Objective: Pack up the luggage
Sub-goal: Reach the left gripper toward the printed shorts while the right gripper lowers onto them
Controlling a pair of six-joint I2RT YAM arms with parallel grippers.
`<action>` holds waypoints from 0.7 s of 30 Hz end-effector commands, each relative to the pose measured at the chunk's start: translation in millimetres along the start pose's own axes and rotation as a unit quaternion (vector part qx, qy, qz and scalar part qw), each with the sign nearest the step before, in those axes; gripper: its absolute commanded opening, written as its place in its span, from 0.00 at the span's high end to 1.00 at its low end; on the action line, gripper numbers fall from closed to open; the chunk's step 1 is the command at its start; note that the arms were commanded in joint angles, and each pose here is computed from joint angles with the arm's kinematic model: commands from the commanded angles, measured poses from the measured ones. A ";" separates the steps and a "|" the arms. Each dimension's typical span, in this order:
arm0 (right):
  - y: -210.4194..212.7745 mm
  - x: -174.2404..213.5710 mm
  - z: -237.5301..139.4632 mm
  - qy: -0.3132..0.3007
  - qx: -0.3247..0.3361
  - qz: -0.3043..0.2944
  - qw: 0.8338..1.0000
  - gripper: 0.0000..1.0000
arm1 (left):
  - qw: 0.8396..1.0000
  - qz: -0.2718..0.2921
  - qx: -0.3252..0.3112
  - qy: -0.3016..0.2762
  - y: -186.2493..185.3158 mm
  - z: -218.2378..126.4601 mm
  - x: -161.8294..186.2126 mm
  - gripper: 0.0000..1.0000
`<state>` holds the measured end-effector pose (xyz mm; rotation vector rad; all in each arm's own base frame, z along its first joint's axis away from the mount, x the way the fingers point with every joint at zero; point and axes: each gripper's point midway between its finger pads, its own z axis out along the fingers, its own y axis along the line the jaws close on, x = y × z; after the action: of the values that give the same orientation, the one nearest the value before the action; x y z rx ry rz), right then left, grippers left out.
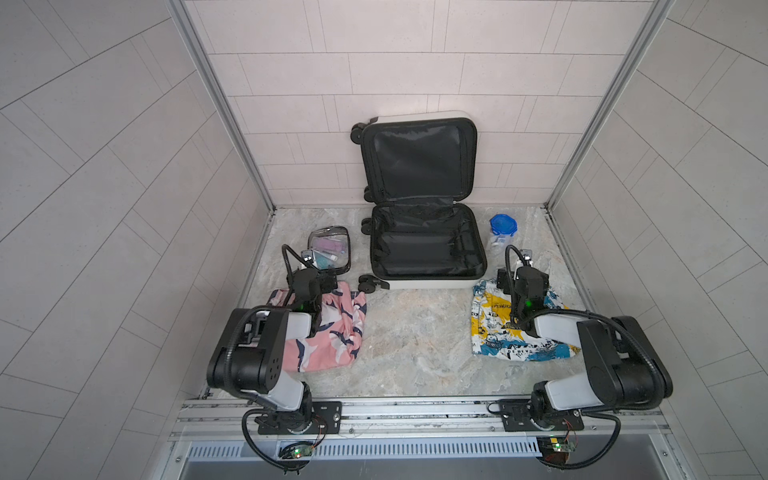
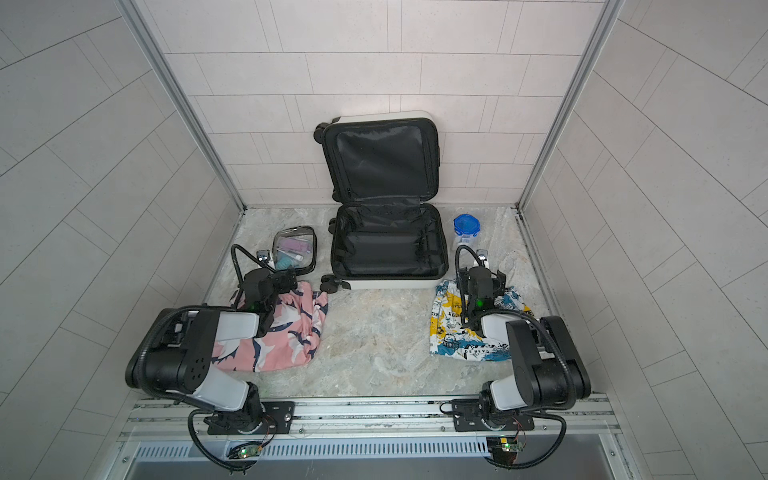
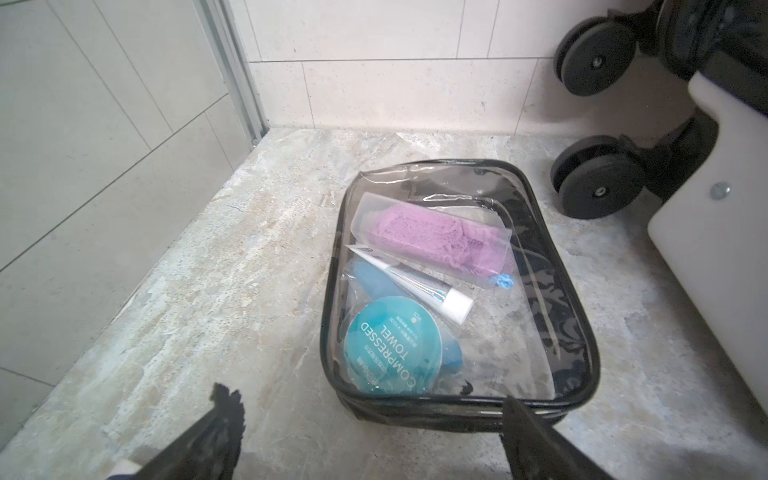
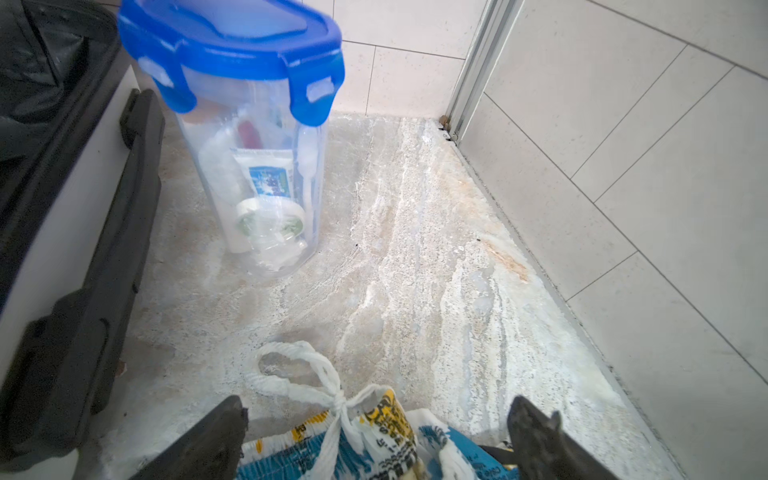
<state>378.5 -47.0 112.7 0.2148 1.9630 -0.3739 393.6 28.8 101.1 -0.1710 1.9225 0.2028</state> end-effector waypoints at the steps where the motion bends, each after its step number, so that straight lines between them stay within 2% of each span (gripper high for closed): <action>1: -5.1 -4.6 -9.8 0.018 0.004 -0.003 1.000 0.00 | 1.000 -0.003 -0.020 -0.002 8.8 -6.3 -18.1 0.00; 7: -16.7 -14.7 -35.7 0.016 0.005 0.013 1.000 0.00 | 0.999 -0.021 -0.011 -0.030 10.1 -30.7 -67.3 0.00; 10: -23.7 -24.1 -51.4 0.010 0.005 0.038 0.999 0.00 | 0.998 -0.050 -0.010 -0.032 12.8 -46.5 -91.0 0.00; 13: -33.9 -32.9 -69.2 0.013 0.012 0.070 0.997 0.00 | 0.994 -0.105 -0.016 -0.004 17.9 -63.7 -108.1 0.00; 17: -55.7 -36.2 -96.0 0.031 0.046 0.161 0.985 0.00 | 0.984 -0.173 0.002 0.052 13.3 -86.4 -120.3 0.00; 20: -58.7 -29.9 -105.8 0.066 0.050 0.176 0.981 0.00 | 0.967 -0.241 0.019 0.082 7.1 -99.1 -119.2 0.00; 21: -53.9 -33.2 -109.9 0.085 0.036 0.181 0.979 0.00 | 0.959 -0.264 0.048 0.089 -2.5 -102.6 -120.1 0.00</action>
<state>301.5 -58.8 212.7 0.5421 1.8869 -0.2149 363.9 22.8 284.3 -0.4881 1.8289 -0.0932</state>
